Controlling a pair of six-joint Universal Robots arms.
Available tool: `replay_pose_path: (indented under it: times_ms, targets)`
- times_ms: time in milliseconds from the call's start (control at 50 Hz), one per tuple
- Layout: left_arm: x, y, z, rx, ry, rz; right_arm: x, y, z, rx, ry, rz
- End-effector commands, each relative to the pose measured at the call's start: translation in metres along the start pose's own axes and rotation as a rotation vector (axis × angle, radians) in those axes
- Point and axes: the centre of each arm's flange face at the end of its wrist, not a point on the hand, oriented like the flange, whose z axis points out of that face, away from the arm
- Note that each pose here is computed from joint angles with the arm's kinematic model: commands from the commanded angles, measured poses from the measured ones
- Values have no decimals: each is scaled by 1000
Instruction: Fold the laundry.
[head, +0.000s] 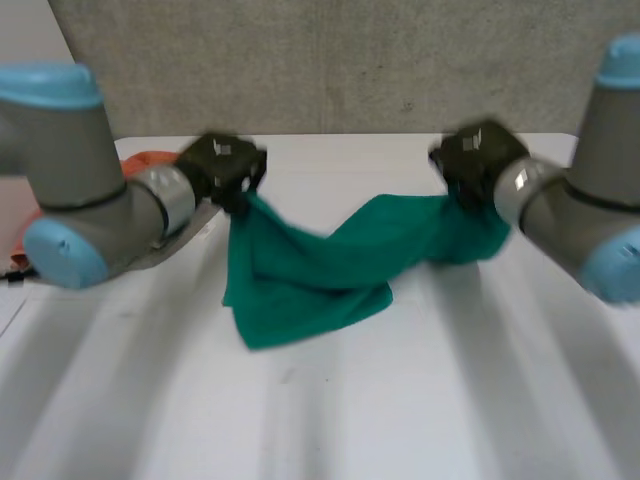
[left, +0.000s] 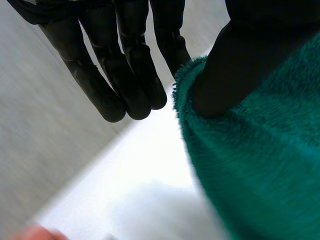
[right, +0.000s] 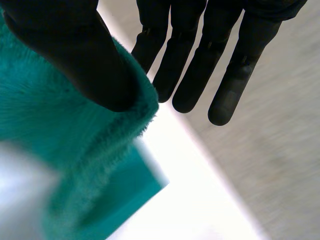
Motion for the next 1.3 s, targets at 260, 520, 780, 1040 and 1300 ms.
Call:
replay_pose_path:
  times_ms: [260,520,780,1040,1300]
  targets:
    - [-56,-138,-40,526,-464,-17,70,-92,17,751,468,205]
    - [31,18,-43,21,-248,-69,-19,31,-2,258,208,150]
    - [45,63,-36,-168,-184,-65,-49,119,-2,-62,87,-4]
    - [-20,67,-34,-93,-219,-13,-41,133,-3,-91,101,98]
    - [-41,109,-19,-175,-33,232,-40,135,-2,-96,101,102]
